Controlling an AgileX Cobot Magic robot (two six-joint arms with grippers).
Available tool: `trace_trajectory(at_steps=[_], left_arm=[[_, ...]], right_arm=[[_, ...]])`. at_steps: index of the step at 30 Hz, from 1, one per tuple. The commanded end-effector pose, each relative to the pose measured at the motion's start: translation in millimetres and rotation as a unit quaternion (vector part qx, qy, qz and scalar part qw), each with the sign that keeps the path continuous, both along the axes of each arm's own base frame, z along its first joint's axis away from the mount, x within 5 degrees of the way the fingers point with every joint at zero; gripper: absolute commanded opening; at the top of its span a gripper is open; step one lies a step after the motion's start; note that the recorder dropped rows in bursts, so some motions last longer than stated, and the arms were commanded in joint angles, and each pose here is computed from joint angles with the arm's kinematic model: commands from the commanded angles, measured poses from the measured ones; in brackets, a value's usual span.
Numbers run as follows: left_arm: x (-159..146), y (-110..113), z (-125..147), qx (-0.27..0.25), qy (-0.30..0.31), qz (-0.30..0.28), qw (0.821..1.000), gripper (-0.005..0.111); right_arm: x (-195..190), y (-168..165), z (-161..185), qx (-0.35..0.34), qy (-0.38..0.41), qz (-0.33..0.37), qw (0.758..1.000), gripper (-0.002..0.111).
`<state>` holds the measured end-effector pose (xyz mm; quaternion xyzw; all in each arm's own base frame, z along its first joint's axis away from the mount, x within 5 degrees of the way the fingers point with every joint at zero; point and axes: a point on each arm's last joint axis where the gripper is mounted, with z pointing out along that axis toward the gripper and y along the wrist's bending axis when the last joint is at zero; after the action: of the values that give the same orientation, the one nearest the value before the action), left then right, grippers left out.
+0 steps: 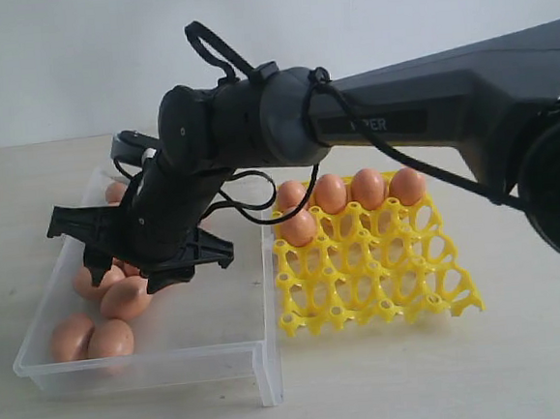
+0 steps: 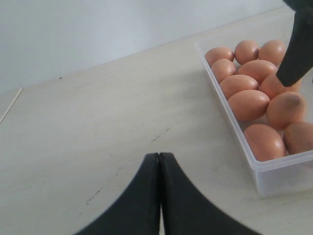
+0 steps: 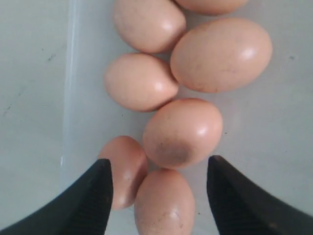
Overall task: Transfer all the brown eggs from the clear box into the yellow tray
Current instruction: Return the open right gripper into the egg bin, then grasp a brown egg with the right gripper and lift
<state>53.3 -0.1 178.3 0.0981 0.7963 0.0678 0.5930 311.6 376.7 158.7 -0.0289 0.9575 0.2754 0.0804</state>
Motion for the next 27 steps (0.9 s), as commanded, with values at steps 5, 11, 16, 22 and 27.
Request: trace_trajectory(at_steps=[5,11,16,22,27], left_arm=[[-0.2,-0.1,2.4,-0.003,-0.009,0.0,1.0,0.0],[-0.2,-0.1,2.4,-0.003,-0.009,0.0,1.0,0.0],[-0.2,-0.1,2.4,-0.003,-0.009,0.0,1.0,0.0],[-0.2,-0.1,2.4,-0.003,-0.009,0.0,1.0,0.0],[-0.2,-0.1,2.4,-0.003,-0.009,0.0,1.0,0.0]], right_arm=[[0.4,7.2,-15.4,0.006,0.014,-0.028,0.999,0.056],[4.7,7.9,-19.2,0.011,0.005,-0.053,0.999,0.056],[5.5,8.1,-27.7,0.007,0.012,-0.062,0.998,0.056],[8.0,9.1,-36.7,0.0,0.013,-0.069,0.998,0.056],[10.6,11.1,-40.5,0.004,0.007,-0.072,0.997,0.053]])
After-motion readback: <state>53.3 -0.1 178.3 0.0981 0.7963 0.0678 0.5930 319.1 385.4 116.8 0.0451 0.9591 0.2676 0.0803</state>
